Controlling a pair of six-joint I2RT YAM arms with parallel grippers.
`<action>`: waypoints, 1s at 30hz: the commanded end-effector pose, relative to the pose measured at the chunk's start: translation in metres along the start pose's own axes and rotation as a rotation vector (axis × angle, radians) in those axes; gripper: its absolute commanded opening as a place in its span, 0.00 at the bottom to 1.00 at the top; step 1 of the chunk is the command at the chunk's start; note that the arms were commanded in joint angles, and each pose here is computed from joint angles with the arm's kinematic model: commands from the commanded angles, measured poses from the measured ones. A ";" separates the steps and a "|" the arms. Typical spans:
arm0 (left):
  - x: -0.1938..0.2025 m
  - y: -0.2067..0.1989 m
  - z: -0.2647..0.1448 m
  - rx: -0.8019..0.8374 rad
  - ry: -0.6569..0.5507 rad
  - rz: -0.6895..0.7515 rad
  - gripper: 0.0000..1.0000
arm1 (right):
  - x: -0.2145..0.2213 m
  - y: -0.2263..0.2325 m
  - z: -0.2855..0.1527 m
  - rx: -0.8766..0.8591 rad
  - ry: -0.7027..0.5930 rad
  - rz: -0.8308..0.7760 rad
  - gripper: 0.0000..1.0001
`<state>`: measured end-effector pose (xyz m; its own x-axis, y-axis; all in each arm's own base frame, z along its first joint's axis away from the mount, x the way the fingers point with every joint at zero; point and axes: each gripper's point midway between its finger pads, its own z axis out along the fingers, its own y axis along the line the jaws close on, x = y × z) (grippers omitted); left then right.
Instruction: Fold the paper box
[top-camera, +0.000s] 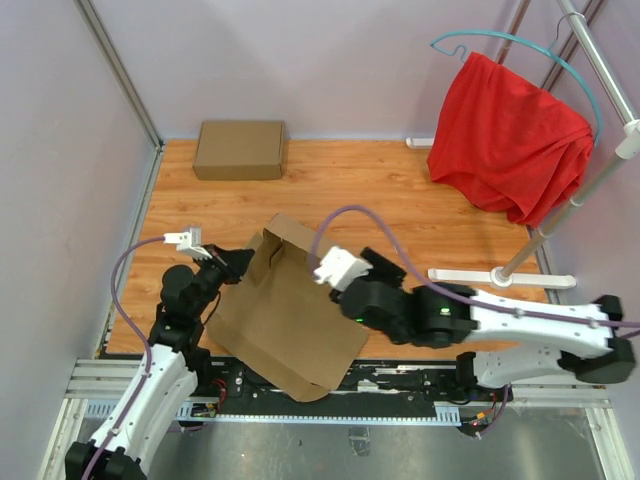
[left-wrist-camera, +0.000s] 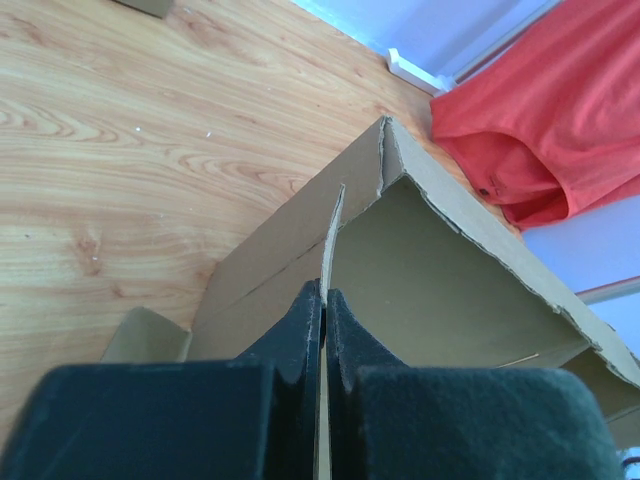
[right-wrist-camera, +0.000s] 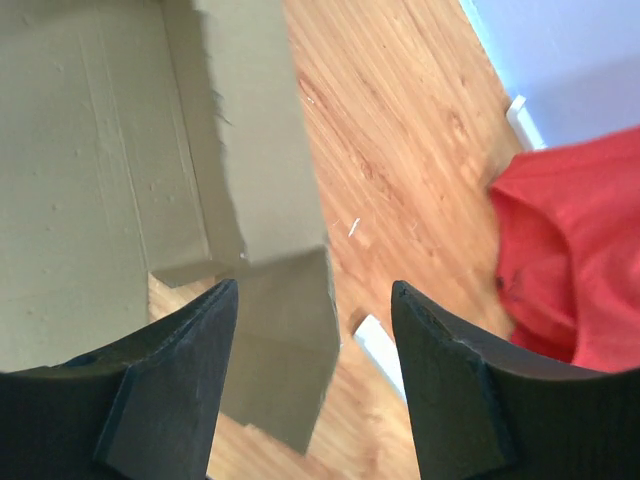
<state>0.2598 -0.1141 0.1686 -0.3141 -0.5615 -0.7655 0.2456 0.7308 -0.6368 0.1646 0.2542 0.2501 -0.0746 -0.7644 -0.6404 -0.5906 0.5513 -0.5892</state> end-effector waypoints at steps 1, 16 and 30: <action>0.000 0.005 -0.004 -0.043 0.019 0.029 0.00 | 0.036 -0.034 -0.027 0.012 -0.037 0.273 0.64; 0.002 0.018 -0.006 -0.126 0.040 0.041 0.00 | 0.155 -0.056 -0.012 0.126 0.231 0.588 0.58; 0.004 0.021 -0.012 -0.136 0.029 0.030 0.00 | 0.114 0.025 0.014 -0.398 0.159 0.591 0.53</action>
<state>0.2569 -0.0962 0.1700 -0.2876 -0.5462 -0.7867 0.1609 0.7822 -0.6019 0.1653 0.1526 0.1504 -0.6075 -0.4295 -0.6682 -0.5356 0.8427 -0.0548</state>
